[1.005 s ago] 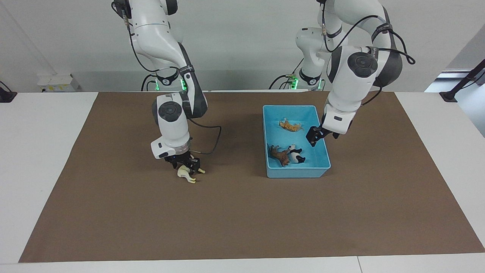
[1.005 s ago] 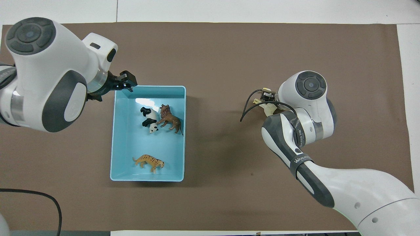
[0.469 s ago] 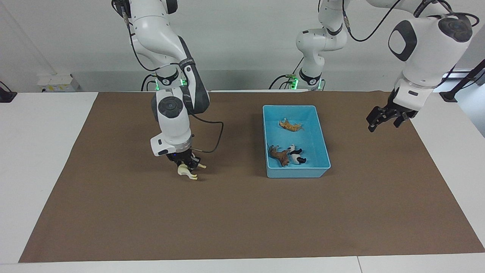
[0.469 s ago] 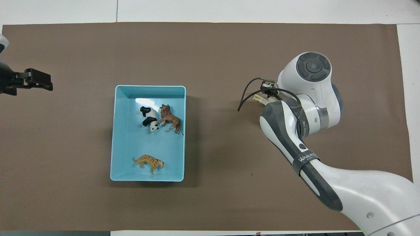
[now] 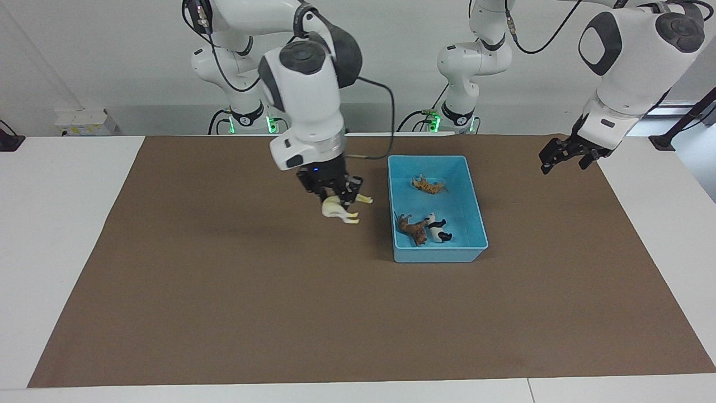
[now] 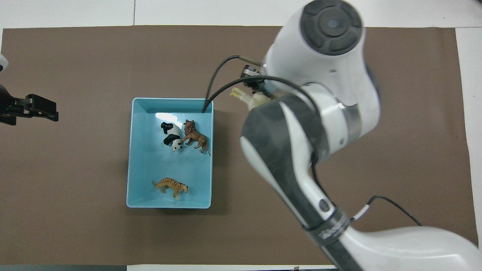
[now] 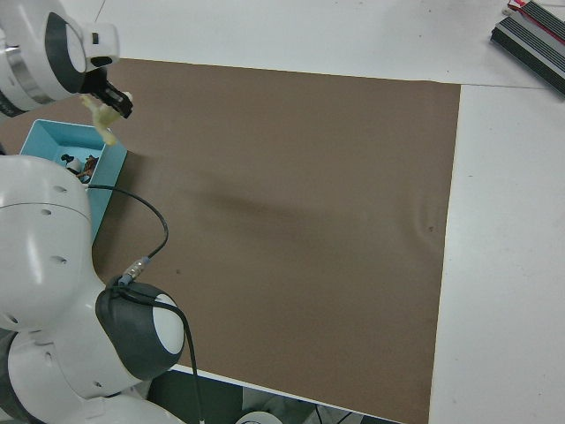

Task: Put all toys into storage box
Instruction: 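Carry the cream horse over the box with the right gripper and release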

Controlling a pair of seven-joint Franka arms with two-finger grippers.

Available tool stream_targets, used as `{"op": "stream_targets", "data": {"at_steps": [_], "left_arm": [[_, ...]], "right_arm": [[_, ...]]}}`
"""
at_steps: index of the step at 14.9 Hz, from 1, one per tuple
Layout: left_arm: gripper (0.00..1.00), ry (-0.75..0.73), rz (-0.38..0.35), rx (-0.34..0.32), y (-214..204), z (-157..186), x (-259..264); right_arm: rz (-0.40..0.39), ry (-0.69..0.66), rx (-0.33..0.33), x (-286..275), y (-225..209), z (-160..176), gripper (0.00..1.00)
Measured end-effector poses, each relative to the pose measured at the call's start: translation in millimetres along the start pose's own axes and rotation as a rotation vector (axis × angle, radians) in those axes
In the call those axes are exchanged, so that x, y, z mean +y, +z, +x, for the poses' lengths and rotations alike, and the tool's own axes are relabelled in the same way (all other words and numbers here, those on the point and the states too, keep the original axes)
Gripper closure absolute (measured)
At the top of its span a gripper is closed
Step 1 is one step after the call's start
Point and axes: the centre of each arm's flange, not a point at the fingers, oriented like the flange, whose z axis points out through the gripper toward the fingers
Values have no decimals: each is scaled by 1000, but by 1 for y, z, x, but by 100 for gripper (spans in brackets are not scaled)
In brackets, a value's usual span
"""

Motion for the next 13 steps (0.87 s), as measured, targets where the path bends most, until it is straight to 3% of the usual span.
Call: {"op": "stream_targets", "data": {"at_steps": [4,6,8,12,13], "left_arm": [[0,5,4,-28,14,-13,6],[0,8,5,-17,8,-19,9],[0,16,6,-1,0,-23,14],[0,21,7,5,-4,-25,18],[0,21,7,5,-4,-25,19]], "right_arm": [[108,-33,16,-99,54,-123,52],[123,-43,19,-113,79,-143,52],[117,-32,22,-111,86,-136,48],[124,37,22,-109,79,-131,3],[118,48,22,-108,77,-129,0]]}}
